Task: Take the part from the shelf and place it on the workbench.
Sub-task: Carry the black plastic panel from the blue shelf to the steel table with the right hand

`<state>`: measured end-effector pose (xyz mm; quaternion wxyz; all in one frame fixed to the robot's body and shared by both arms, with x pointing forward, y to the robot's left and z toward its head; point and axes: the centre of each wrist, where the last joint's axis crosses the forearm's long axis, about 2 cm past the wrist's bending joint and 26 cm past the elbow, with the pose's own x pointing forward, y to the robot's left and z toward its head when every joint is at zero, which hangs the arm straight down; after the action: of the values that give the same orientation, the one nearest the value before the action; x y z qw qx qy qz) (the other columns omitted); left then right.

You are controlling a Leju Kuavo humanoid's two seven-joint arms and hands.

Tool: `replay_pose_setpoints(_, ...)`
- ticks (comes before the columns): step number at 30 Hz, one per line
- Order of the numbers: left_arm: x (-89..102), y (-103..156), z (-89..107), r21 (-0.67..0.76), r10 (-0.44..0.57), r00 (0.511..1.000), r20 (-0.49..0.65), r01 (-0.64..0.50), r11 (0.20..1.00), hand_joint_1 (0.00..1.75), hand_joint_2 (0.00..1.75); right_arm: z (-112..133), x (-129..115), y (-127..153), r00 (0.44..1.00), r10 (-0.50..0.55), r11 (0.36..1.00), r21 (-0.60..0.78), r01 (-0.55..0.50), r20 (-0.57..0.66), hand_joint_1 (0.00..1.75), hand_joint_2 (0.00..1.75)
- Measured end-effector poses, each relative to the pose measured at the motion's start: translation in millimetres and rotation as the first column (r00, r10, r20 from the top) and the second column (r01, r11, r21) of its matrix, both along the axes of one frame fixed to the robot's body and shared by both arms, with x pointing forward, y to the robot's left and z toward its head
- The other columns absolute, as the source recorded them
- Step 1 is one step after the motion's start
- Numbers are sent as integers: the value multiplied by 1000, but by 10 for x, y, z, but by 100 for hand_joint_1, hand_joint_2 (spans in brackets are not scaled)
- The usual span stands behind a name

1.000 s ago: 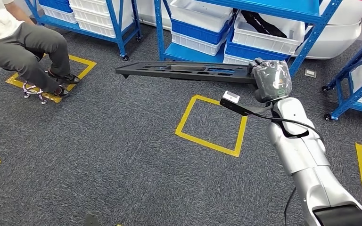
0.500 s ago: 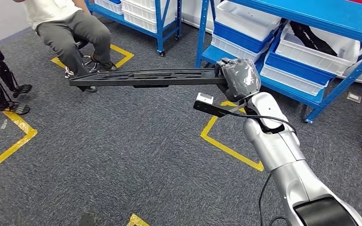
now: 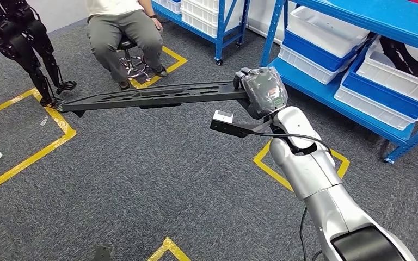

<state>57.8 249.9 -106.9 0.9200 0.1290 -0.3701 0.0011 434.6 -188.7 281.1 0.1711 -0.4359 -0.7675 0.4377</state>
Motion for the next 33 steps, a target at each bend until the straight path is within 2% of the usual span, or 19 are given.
replay_pose_setpoints(6, 19, 57, -3, -2, -15, 1000, 11, 15, 1000, 0, 0, 11, -54, 92, 1000, 22, 1000, 0, -22, 8, 173, 175)
replay_pose_setpoints(12, 70, 68, 4, -2, -34, 999, 18, 34, 999, 0, 0, -159, -129, 76, 1000, 16, 1000, -19, -16, -19, 173, 175)
replay_pose_setpoints(25, 145, 57, 16, -18, -60, 998, 10, 60, 998, 0, 0, -137, -140, 59, 1000, 22, 999, -39, -22, -3, 173, 175)
replay_pose_setpoints(28, 149, 58, 15, -52, -58, 997, -43, 55, 997, 0, 0, -137, -140, 69, 999, 32, 999, -43, -32, -3, 173, 175)
replay_pose_setpoints(33, 121, 52, 5, -178, -80, 966, -247, 35, 983, 0, 0, -66, -121, 135, 999, 49, 998, -38, -49, 6, 173, 175)
